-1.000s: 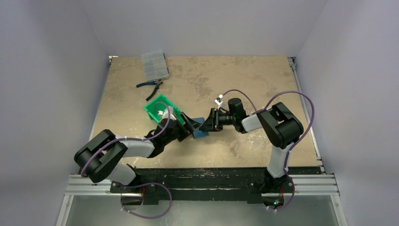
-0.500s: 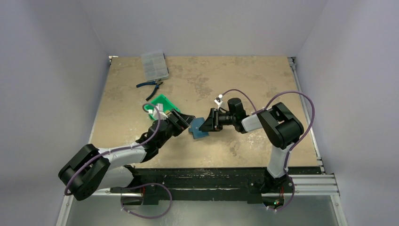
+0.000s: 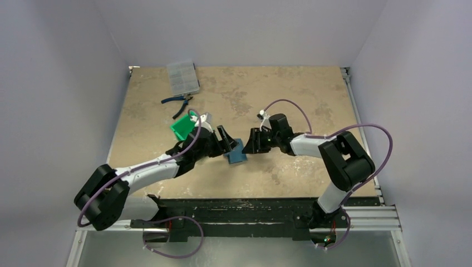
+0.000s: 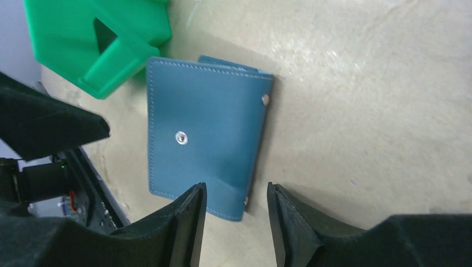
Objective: Put the credit cards into the card holder
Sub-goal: Close the card holder.
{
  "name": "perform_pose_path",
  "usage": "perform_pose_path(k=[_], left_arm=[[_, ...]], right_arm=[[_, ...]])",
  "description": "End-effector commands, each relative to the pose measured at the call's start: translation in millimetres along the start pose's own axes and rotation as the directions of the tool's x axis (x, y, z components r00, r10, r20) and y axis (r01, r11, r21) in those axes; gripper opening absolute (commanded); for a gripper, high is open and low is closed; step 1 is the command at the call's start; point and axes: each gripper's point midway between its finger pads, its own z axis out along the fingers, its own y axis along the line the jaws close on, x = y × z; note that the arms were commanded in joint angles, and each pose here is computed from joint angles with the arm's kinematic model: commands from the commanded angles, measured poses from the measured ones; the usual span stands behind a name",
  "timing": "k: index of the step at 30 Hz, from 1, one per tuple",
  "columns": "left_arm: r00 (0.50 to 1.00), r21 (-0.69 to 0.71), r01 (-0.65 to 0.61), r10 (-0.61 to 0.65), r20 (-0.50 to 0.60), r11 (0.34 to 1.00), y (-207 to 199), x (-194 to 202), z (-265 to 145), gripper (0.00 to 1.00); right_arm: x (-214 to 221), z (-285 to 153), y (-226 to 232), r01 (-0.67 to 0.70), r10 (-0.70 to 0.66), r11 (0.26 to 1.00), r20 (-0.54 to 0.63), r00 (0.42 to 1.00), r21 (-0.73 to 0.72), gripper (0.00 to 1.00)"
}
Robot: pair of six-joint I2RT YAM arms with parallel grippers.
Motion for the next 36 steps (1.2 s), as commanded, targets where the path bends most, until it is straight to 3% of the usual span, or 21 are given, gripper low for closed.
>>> perform_pose_path(k=[1,8,12,18,25,28,31,36], left_arm=[[0.990,-0.048,-0.126,0.122,-0.067,0.991,7,1,16,0.80],[0.985,-0.111,-0.158,0.148,-0.092,0.981,26,4,43,0.76],[0.984,-0.062,-0.154,0.147,-0.105,0.986,18,8,55,0.74],[0.982,-0.022,-0.174,0.171,-0.082,0.985,5,4,49,0.87],[0.988,0.111,-0.126,0.136,-0.079,0.986,-33,-2,39,0.90],[0.987,0.164,-0.114,0.130,-0.090,0.980,-47,-4,34,0.91],[0.988,0.236,-0.088,0.116,-0.104,0.968,-64,-4,30,0.87],[0.987,0.270,-0.052,0.091,-0.133,0.961,-68,-4,36,0.88]], right_arm=[[4,-13,-9,0.060,-0.061,0.995,0.008,0.998,0.084,0.53],[16,-19,-1,0.047,-0.047,0.998,0.001,0.999,0.038,0.54],[18,-27,6,0.054,-0.054,0.998,0.017,0.998,0.016,0.53],[11,-32,23,0.087,-0.085,0.995,0.052,0.995,-0.050,0.53],[5,-28,49,0.053,-0.043,0.981,0.055,0.998,-0.185,0.48],[3,-26,52,0.078,-0.066,0.983,0.079,0.995,-0.167,0.49],[-1,-26,51,0.113,-0.098,0.985,0.118,0.988,-0.128,0.54],[-6,-26,51,0.194,-0.175,0.979,0.214,0.961,-0.068,0.66]])
